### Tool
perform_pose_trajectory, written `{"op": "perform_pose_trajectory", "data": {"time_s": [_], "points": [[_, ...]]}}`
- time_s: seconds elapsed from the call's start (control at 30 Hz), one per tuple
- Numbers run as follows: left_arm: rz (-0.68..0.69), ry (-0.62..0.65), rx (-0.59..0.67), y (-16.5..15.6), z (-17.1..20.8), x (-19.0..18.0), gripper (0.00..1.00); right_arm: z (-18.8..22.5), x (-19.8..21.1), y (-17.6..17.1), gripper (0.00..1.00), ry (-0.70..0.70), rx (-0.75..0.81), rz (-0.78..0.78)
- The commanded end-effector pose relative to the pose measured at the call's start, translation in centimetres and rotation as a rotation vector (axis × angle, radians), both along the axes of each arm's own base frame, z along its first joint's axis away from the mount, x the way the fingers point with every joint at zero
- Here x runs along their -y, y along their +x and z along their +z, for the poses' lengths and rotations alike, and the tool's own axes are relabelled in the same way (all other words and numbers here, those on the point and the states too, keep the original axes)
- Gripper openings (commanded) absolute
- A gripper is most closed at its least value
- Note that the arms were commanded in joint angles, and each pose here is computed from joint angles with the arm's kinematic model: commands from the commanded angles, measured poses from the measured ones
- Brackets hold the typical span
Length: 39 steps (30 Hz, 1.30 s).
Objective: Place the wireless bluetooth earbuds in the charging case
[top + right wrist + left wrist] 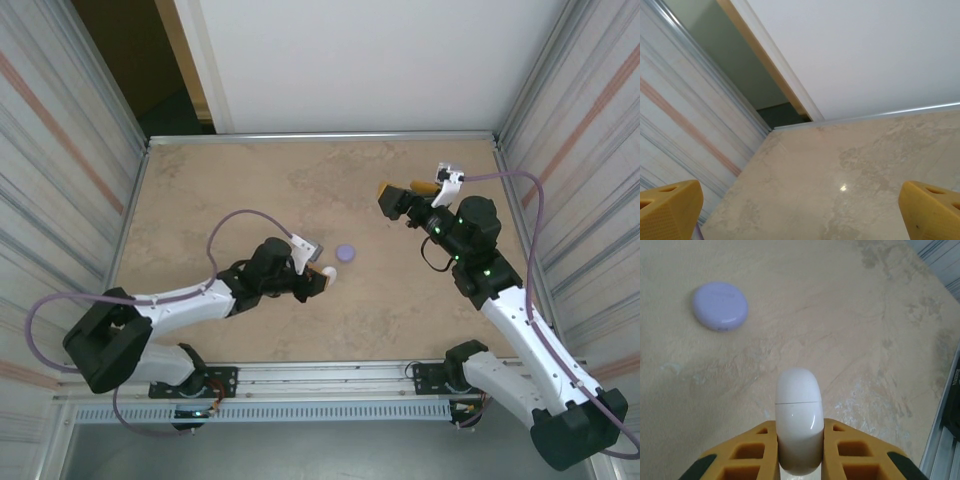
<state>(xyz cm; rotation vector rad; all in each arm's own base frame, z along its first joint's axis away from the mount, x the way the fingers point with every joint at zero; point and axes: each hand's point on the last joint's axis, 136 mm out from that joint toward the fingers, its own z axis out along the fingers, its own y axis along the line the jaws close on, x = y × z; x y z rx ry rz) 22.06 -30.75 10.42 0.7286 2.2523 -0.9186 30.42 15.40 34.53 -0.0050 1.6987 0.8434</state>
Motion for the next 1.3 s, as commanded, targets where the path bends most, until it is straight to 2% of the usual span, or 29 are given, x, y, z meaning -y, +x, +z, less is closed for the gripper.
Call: {"op": "perform_pose_trajectory", "data": {"time_s": [0.0, 0.43, 0.57, 0.73, 0.9, 1.27], "points": [[0.024, 0.036, -0.081, 0.1, -0.6, 0.2, 0.00, 1.0, 0.6, 0.0, 0.99, -0.022, 0.031, -0.024], [0.075, 0.003, -0.290, 0.6, -3.1, 0.5, 0.00, 0.6, 0.7, 0.3, 0.99, -0.045, 0.015, -0.031], [0.089, 0.015, -0.314, 0.8, -4.0, 0.3, 0.00, 0.4, 0.6, 0.4, 0.99, -0.050, 0.012, -0.031], [0.100, 0.032, -0.347, 0.8, -5.1, 0.1, 0.05, 0.2, 0.6, 0.6, 0.99, -0.059, 0.006, -0.033], [0.115, 0.042, -0.369, 0.8, -5.9, -0.2, 0.13, 0.1, 0.7, 0.7, 0.99, -0.063, 0.002, -0.037], [0.150, 0.092, -0.354, 1.2, -6.8, -2.1, 0.41, 0.2, 0.8, 0.5, 0.99, -0.067, -0.002, -0.039]]}}
